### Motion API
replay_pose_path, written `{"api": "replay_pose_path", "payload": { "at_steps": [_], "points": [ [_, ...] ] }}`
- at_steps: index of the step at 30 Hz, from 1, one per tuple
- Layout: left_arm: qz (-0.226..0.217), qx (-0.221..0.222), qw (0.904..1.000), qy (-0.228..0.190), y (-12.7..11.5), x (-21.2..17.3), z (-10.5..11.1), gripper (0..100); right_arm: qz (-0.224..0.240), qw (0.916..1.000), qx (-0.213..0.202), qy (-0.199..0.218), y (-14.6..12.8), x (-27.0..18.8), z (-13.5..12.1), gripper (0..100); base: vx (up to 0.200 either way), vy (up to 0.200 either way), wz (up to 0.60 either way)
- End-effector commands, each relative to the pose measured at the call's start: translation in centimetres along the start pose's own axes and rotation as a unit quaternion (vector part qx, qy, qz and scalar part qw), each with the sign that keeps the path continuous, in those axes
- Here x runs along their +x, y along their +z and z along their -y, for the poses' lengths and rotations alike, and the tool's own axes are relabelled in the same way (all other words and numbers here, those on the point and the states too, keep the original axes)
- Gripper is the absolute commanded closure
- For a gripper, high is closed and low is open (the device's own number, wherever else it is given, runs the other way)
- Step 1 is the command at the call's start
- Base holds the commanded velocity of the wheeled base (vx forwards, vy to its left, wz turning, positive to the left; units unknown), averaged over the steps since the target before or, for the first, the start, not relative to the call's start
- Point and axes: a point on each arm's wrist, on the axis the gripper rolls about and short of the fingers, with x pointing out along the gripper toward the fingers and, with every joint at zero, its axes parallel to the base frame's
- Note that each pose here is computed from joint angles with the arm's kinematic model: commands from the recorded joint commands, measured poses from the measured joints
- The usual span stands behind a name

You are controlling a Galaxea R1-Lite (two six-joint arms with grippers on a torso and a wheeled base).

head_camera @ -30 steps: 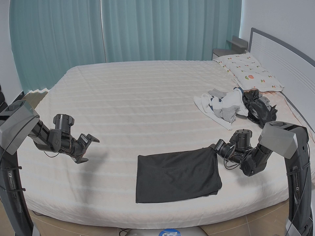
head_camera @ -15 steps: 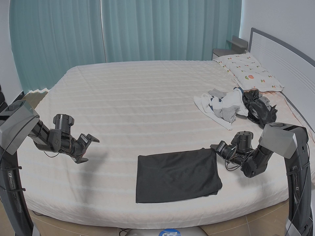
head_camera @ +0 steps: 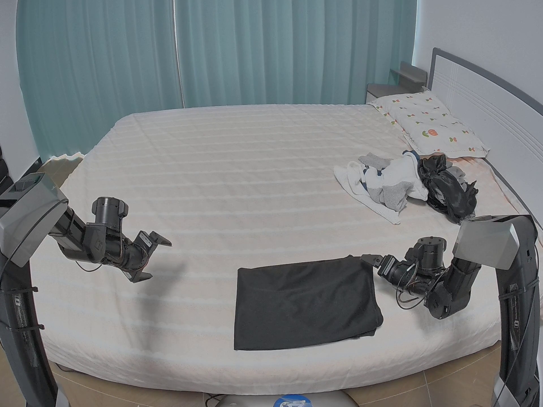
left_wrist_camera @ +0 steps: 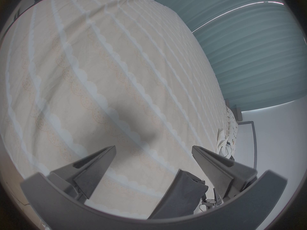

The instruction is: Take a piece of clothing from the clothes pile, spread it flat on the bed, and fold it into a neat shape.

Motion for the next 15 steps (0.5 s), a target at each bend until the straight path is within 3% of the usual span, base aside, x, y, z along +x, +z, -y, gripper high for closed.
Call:
{"api": "replay_pose_path", "payload": {
  "at_steps": [1,4,7,15],
  "points": [
    [0.011,0.001,0.9999,0.011,-0.1,0.2,-0.1,0,-0.002,1.0,-0.006,0.002,-0.3,-1.3,0.3,0,0.0,0.0,0.0],
    [0.012,0.007,0.9997,0.021,-0.8,0.9,0.0,0,0.003,1.0,-0.001,0.002,-0.1,-1.5,0.6,0,0.0,0.0,0.0],
    [0.015,0.041,0.9984,0.037,-1.1,1.2,-0.3,0,0.005,0.9996,0.027,0.003,0.1,-1.5,0.6,0,-0.133,0.0,0.0],
    [0.013,0.044,0.9982,0.039,-1.2,1.1,-0.4,0,0.004,0.9991,0.042,0.004,0.1,-1.2,0.7,0,0.0,0.0,0.0]
  ]
}}
